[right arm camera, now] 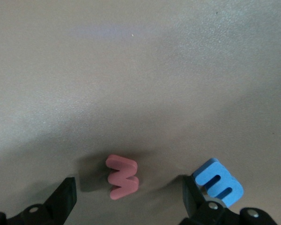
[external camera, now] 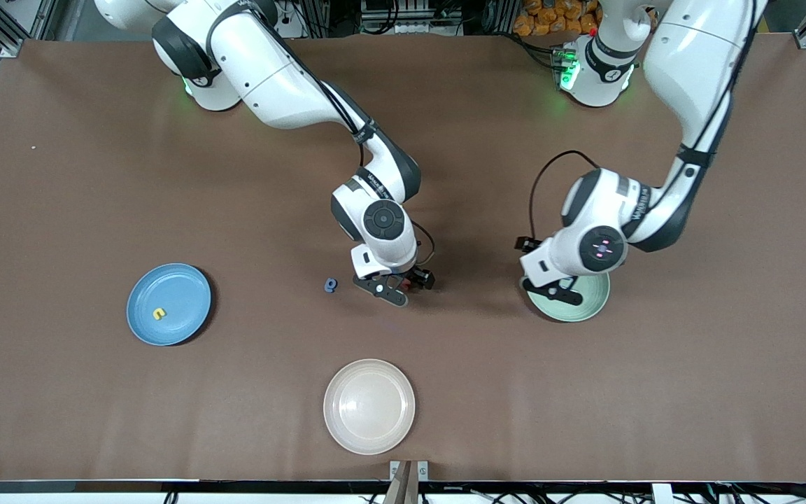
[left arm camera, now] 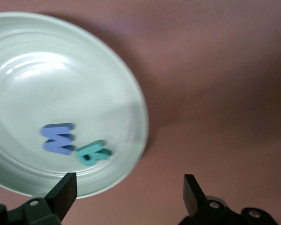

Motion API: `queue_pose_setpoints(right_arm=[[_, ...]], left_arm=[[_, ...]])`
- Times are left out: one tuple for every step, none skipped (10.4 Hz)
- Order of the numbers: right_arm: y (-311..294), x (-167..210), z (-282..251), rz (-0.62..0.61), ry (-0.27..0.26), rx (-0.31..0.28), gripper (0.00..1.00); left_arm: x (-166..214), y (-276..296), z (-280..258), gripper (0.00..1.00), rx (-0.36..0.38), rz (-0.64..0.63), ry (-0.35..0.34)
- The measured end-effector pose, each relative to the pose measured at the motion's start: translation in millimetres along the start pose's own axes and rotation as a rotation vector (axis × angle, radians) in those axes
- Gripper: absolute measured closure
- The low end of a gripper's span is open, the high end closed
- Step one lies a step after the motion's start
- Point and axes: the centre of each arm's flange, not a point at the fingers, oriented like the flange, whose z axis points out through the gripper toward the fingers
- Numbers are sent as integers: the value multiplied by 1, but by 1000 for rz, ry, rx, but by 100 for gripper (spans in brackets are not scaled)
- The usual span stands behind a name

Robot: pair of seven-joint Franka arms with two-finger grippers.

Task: Sort upper and lower case letters into plates
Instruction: 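Place the blue M on the green plate with the left gripper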

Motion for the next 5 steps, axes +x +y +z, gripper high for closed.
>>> queue_pose_setpoints(right_arm=[[-1, 0, 0, 0, 0, 1, 0], [-1, 0, 1, 0, 0, 1, 0], [-1, 0, 1, -1, 0, 0, 0], [-1, 0, 2, -1, 0, 0, 0], [-1, 0, 2, -1, 0, 0, 0]], left_arm=[[2, 12, -2, 0, -5, -37, 6], [4, 17, -4, 0, -22, -58, 7], [5, 20, -5, 0, -41, -77, 8], [6, 25, -8, 0, -50, -100, 12], [5, 36, -10, 0, -47, -130, 15]])
